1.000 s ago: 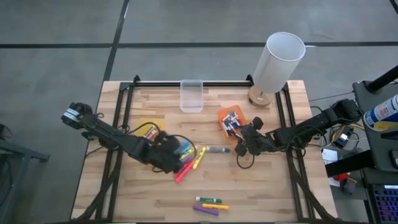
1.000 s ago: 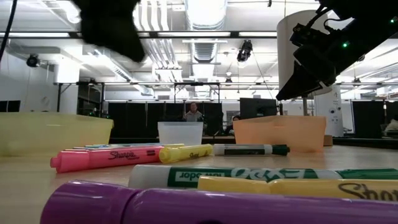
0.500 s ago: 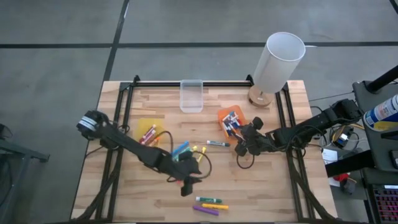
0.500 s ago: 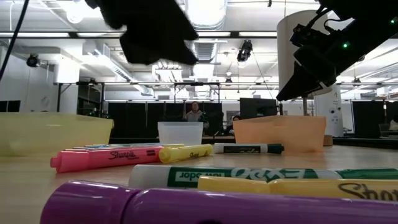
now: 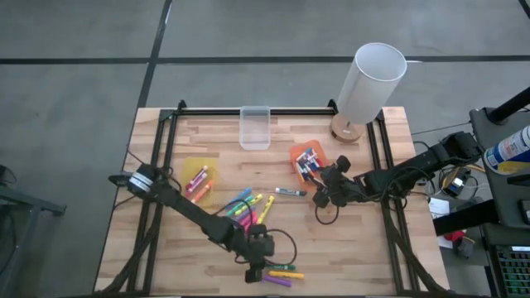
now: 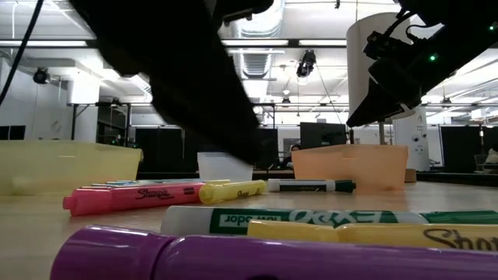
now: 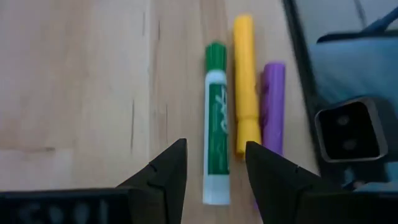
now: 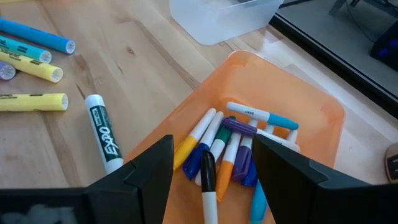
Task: Pick & Place Markers
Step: Put the big green marker into the yellow bin
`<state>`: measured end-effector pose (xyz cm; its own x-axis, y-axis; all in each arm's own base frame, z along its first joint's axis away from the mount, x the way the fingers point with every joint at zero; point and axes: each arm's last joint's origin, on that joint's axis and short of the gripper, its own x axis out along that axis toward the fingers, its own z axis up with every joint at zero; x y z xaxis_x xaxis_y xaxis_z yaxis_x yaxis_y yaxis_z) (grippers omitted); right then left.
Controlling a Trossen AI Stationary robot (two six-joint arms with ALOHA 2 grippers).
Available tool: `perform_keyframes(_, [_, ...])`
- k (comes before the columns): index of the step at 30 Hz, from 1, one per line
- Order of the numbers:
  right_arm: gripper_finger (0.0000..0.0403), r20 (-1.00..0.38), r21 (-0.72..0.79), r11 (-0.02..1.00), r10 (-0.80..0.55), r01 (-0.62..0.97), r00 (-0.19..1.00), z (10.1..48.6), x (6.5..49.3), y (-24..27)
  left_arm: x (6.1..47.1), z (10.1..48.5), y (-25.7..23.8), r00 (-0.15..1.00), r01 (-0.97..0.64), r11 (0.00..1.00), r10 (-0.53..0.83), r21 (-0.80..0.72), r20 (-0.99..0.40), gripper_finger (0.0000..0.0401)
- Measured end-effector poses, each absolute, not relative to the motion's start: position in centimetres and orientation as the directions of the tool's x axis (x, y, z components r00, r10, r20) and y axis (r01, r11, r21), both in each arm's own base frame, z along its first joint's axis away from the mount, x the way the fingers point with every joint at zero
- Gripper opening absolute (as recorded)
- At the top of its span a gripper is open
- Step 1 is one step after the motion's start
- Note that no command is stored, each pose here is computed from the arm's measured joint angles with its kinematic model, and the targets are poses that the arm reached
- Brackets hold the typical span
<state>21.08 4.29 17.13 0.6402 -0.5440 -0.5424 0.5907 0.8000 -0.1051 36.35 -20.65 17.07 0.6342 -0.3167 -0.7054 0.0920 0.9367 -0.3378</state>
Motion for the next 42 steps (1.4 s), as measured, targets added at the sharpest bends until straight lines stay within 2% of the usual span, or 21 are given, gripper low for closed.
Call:
perform_keyframes(8, [0.021,-0.542,-0.104,0.8,-0.544,0.591,0.641,17.1,21.1,4.3,36.1,14.8,-21.1,0.555,0.066,0.955,-0.276,-0.29,-0.784,0.0156])
perform_keyframes(15, [0.021,-0.536,-0.095,0.8,-0.542,0.592,0.647,17.2,21.2,4.3,36.2,14.6,-20.4,0.569,0.035,0.977,-0.194,-0.212,-0.799,0.0151])
perform_keyframes(18, [0.021,-0.535,-0.092,0.801,-0.541,0.592,0.649,17.2,21.2,4.3,36.6,14.5,-19.6,0.574,0.02,0.981,-0.168,-0.191,-0.802,0.0134])
perform_keyframes(25, [0.021,-0.535,-0.092,0.801,-0.541,0.592,0.649,17.2,21.2,4.3,37.6,14.5,-17.7,0.587,-0.004,0.987,-0.127,-0.159,-0.799,0.006])
perform_keyframes(33, [0.021,-0.536,-0.094,0.801,-0.542,0.592,0.648,17.2,21.2,4.3,38.1,15.0,-16.0,0.589,-0.055,0.986,-0.093,-0.155,-0.803,0.0057])
perform_keyframes(36, [0.021,-0.536,-0.094,0.801,-0.541,0.592,0.648,17.2,21.2,4.3,37.4,16.1,-15.5,0.569,-0.079,0.991,-0.046,-0.11,-0.821,0.0057])
perform_keyframes(42, [0.021,-0.538,-0.097,0.801,-0.542,0.591,0.646,17.1,21.1,4.3,34.4,20.1,-13.7,0.498,-0.236,0.969,0.189,0.077,-0.846,0.0057])
